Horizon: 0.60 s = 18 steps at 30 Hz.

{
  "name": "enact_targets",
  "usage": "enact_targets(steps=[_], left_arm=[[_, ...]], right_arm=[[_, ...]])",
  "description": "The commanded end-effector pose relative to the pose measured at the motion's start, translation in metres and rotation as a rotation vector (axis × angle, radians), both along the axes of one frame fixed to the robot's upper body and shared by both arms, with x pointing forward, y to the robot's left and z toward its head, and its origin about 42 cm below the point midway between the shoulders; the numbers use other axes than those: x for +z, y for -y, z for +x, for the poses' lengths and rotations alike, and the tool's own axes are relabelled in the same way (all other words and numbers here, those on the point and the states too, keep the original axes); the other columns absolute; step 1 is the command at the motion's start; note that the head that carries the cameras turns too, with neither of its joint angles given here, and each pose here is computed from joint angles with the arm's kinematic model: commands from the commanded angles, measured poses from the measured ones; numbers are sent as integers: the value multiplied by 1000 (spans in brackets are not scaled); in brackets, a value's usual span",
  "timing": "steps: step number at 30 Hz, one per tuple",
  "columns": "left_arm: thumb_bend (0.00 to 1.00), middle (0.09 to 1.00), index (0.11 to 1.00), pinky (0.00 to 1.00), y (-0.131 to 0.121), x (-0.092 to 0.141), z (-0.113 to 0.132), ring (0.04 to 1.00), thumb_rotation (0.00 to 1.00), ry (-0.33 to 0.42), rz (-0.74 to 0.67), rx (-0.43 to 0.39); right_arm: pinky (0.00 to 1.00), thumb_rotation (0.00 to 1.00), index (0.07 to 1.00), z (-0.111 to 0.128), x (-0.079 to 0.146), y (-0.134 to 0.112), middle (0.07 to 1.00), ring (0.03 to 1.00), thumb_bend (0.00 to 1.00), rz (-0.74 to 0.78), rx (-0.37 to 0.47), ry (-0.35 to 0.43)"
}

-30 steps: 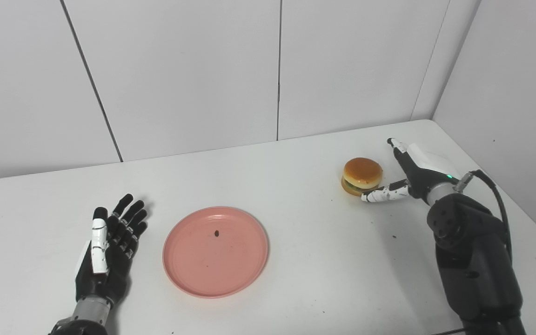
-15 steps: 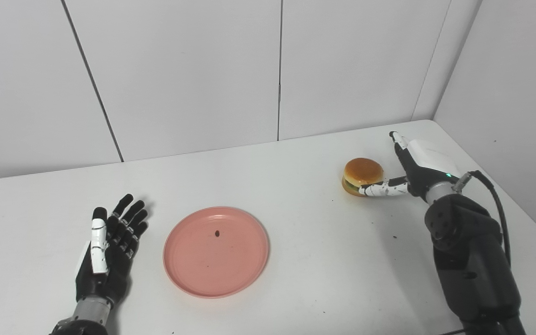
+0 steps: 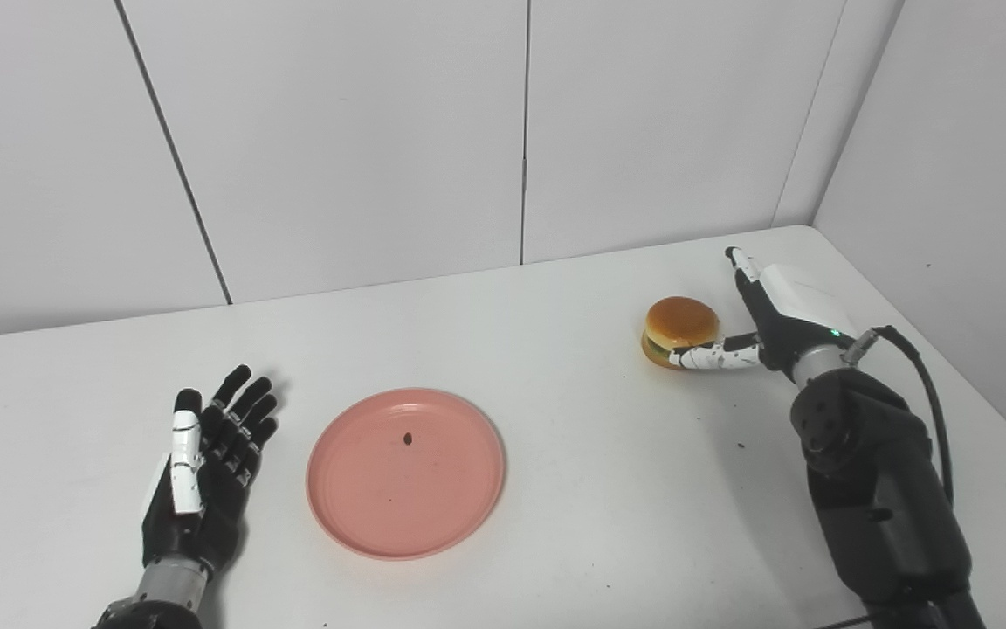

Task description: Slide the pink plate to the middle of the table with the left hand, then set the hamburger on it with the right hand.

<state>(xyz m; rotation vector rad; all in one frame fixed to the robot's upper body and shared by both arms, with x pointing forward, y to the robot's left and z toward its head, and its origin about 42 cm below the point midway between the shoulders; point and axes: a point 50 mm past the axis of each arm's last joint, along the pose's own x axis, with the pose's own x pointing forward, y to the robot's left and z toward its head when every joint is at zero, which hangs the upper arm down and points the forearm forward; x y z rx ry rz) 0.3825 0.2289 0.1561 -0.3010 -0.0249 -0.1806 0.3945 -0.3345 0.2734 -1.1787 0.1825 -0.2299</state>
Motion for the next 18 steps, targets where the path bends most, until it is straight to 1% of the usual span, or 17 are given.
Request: enact_targets(steps=[1,5,6,8,11,15,18], left_arm=[[611,893,872,970,-3,-12,-5,929,1000,-56,3,2],[609,892,871,971,-3,-12,-5,929,1000,-56,0,2],[609,890,869,971,-3,-13,-5,928,1000,-55,-1,1],[606,890,869,970,-3,-13,-6,928,1000,-50,4,-5],[606,894,876,968,-3,-13,-7,930,1000,-46,19,-4],[610,901,880,980,-4,-14,-8,939,1000,-45,17,-16],[615,897,879,974,-4,-13,-9,935,1000,-54,4,-10]], right_arm=[[921,549,1000,6,13,5,979,966,1000,-36,-7,87],[937,571,1000,16,1,4,980,969,1000,-29,6,99],[950,589,1000,18,-2,4,980,971,1000,-31,11,100],[964,580,1000,22,-8,2,982,977,1000,-21,22,100],[954,561,1000,26,-15,1,974,967,1000,-32,32,116],[964,565,1000,34,-24,-2,982,974,985,-48,31,129],[972,567,1000,40,-30,-5,987,978,989,-32,31,138]])
